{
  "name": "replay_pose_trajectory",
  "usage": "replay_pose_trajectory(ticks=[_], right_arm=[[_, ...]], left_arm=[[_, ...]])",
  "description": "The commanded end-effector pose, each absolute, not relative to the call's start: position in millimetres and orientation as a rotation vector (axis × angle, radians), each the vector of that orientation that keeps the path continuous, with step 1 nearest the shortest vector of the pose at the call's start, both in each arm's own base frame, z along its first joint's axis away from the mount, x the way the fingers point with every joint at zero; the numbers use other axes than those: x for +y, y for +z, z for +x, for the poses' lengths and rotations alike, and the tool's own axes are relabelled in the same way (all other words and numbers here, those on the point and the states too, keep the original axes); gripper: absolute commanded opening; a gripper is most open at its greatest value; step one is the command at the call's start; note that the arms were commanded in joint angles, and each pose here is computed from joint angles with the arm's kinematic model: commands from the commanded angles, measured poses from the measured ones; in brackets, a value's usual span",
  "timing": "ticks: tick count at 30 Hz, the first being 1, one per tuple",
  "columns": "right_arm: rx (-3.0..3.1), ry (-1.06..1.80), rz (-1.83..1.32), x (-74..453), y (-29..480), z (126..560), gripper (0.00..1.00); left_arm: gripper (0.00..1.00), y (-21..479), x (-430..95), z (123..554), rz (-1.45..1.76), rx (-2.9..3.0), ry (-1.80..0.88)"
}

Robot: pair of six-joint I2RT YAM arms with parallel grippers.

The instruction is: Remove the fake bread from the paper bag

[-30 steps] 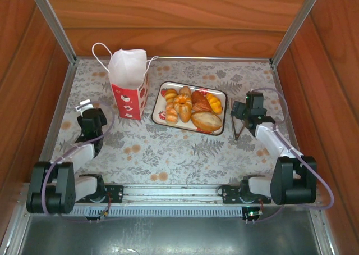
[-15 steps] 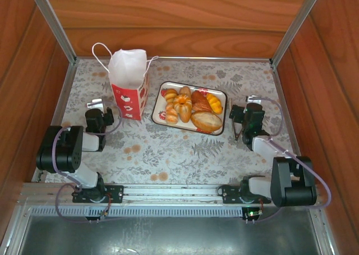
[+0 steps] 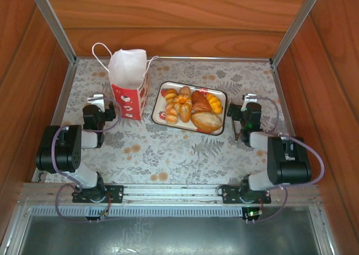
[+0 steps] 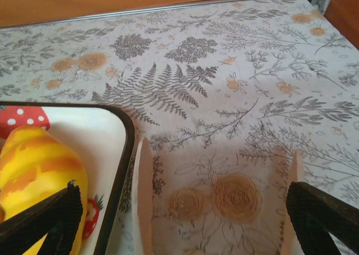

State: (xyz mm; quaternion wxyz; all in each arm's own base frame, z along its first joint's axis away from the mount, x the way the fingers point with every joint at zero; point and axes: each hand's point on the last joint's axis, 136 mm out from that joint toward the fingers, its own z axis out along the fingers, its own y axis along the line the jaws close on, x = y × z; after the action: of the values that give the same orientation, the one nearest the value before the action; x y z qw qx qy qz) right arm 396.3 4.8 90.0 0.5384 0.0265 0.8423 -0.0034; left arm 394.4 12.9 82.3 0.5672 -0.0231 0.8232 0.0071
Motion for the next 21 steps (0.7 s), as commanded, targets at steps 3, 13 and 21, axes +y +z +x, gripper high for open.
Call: replay_pose_trajectory(ticks=[3, 13, 21], right_arm=[[1.979, 0.019, 0.068, 0, 92, 401, 1.00], [1.987, 0.016, 0.055, 2, 91, 402, 1.00], [1.987, 0.016, 0.056, 2, 91, 402, 1.00]], left_arm=[[0.79, 83, 20, 398, -0.084, 1.944, 0.051], [1.00, 84, 27, 397, -0.123, 1.940, 0.099], [1.00, 84, 35, 395, -0.176, 1.935, 0.158]])
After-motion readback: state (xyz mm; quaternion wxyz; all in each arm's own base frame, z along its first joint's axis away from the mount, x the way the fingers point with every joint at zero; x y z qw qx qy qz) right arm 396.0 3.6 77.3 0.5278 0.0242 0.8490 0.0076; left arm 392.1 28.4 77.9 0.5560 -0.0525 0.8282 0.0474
